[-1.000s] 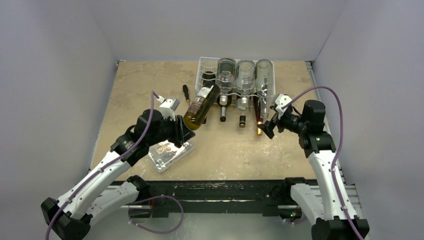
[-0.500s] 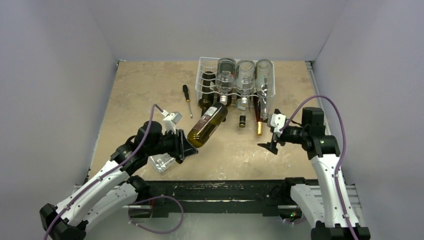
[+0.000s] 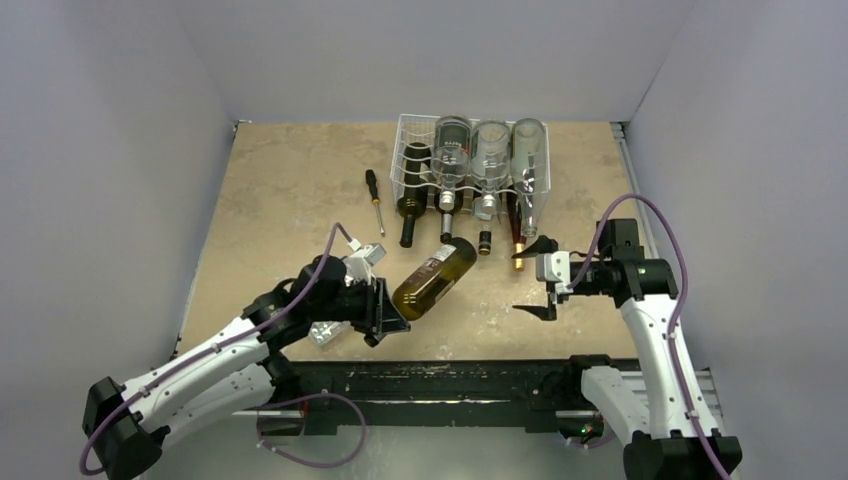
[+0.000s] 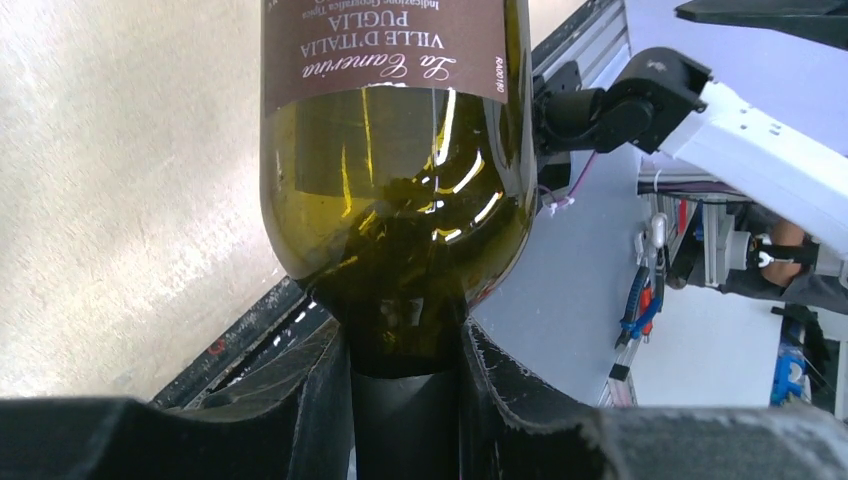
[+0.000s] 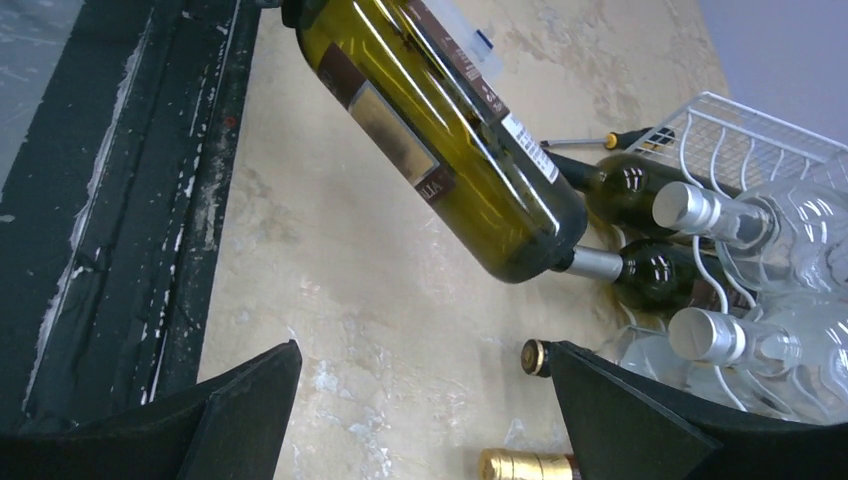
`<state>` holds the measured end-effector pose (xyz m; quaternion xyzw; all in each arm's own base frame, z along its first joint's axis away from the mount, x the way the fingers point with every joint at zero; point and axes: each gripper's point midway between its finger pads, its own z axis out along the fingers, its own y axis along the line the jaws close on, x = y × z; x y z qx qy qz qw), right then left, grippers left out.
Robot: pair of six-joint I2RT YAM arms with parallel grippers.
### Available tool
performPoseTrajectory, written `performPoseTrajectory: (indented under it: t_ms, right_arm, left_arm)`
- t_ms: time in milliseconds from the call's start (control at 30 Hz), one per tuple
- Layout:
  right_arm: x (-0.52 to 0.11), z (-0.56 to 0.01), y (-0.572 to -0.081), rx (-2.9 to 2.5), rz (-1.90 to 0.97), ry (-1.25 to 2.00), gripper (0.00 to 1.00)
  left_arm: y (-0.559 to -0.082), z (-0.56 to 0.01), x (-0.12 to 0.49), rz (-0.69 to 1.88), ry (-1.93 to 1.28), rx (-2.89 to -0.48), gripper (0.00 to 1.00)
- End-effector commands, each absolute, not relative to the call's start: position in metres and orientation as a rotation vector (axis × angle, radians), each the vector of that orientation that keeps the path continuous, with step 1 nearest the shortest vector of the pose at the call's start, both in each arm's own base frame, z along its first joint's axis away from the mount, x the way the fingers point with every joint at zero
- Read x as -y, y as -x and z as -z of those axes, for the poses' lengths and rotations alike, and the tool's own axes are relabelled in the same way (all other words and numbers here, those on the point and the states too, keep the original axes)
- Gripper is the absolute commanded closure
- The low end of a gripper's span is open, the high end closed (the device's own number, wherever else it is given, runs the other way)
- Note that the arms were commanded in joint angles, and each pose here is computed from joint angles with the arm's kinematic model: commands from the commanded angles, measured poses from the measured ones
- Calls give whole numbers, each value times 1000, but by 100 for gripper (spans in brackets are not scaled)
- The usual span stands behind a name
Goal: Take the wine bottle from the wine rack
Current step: Pick up the wine bottle from the wine rack.
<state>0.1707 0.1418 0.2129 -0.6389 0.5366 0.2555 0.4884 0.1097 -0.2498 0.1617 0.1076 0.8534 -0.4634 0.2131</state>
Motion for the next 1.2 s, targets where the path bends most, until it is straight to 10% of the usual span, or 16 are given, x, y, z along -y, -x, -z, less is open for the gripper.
performPoseTrajectory:
  t_ms: [0, 1167]
  right_arm:
    - [-149, -224, -156, -1136, -639, 1640, 1]
    - [-207, -119, -180, -1161, -510, 2052, 1]
  left_arm:
    - [-116, -205, 277, 1438, -362, -2154, 100]
    - [-102, -182, 368, 1612, -419, -2385, 100]
